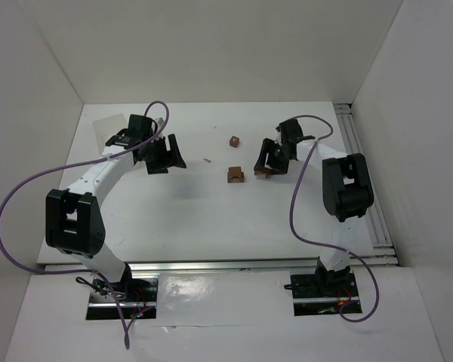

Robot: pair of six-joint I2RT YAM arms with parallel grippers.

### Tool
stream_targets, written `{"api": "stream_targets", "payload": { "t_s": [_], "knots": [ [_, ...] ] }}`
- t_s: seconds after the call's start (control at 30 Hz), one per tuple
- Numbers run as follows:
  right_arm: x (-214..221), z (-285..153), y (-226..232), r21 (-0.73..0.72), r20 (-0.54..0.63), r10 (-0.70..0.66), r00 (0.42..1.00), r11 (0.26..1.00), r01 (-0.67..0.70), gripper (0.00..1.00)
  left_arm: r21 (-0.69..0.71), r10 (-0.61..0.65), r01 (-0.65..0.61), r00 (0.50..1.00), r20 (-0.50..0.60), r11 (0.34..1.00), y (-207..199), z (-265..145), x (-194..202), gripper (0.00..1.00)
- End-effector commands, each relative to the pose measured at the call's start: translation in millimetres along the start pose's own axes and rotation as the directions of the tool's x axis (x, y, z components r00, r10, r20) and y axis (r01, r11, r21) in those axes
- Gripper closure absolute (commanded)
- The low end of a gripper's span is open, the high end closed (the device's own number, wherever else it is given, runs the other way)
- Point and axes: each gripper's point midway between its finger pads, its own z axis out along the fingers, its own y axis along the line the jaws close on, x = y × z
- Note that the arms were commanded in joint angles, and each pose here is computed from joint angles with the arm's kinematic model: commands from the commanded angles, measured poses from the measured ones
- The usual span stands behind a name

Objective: Build the wood block tower

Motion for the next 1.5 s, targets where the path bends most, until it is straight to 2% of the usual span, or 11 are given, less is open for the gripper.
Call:
{"api": "stream_targets", "payload": {
  "t_s": [0.0,0.13,0.27,0.4,0.67,0.73,0.8,0.87,1.07,1.23,1.47],
  "knots": [
    [-24.2,-27.2,30.3,-0.141,0.097,-0.011,0.995,0.99,0.024,0.49,0.03,0.03,-0.031,0.999,0.037,0.999,-8.1,-8.4,-10.8,0.18],
    [-22.5,-30.1,16.3,-0.059,0.1,0.002,0.995,0.998,0.004,0.48,0.03,0.03,-0.031,0.999,0.037,0.999,-6.9,-6.7,-9.7,0.18],
    [-22.1,-24.5,-28.1,0.222,0.138,-0.019,0.99,0.975,-0.012,0.48,0.038,0.03,-0.031,0.999,0.033,0.999,-8.4,-6.8,-9.0,0.18],
    [-18.2,-23.4,-39.2,0.337,0.128,-0.046,0.991,0.941,0.0,0.48,0.038,0.03,-0.031,0.999,0.033,0.999,-8.4,-6.8,-9.0,0.18],
    [-17.8,-14.3,-31.7,0.369,0.117,-0.08,0.99,0.929,0.031,0.36,0.038,0.03,-0.031,0.999,0.033,0.999,-8.0,-8.2,-7.0,0.18],
    [-19.9,-16.2,-31.9,0.377,0.121,-0.081,0.989,0.926,0.03,0.28,0.038,0.03,-0.031,0.999,0.033,0.999,-8.0,-8.2,-7.0,0.18],
    [-20.4,-17.1,-27.5,0.38,0.121,-0.091,0.988,0.924,0.039,0.24,0.038,0.03,-0.031,0.999,0.033,0.999,-8.0,-8.2,-7.0,0.18],
    [-35.5,-30.2,-17.2,0.368,0.167,-0.1,0.981,0.929,0.033,0.21,0.038,0.03,-0.031,0.999,0.033,0.999,-8.0,-8.2,-7.0,0.18],
    [-56.8,-57.0,21.9,0.328,0.243,-0.145,0.959,0.943,0.06,0.19,0.039,0.021,-0.022,0.999,0.033,0.999,-8.4,-8.2,-7.0,0.18],
    [-45.1,-57.6,79.6,0.239,0.248,-0.224,0.943,0.957,0.164,0.18,0.039,0.021,-0.022,0.999,0.033,0.999,-8.4,-8.2,-7.0,0.18],
    [-14.1,-41.5,109.9,0.181,0.193,-0.277,0.941,0.953,0.243,0.06,0.043,0.028,-0.029,0.999,0.029,0.999,-11.4,-7.5,-5.1,0.18]
  ]
}}
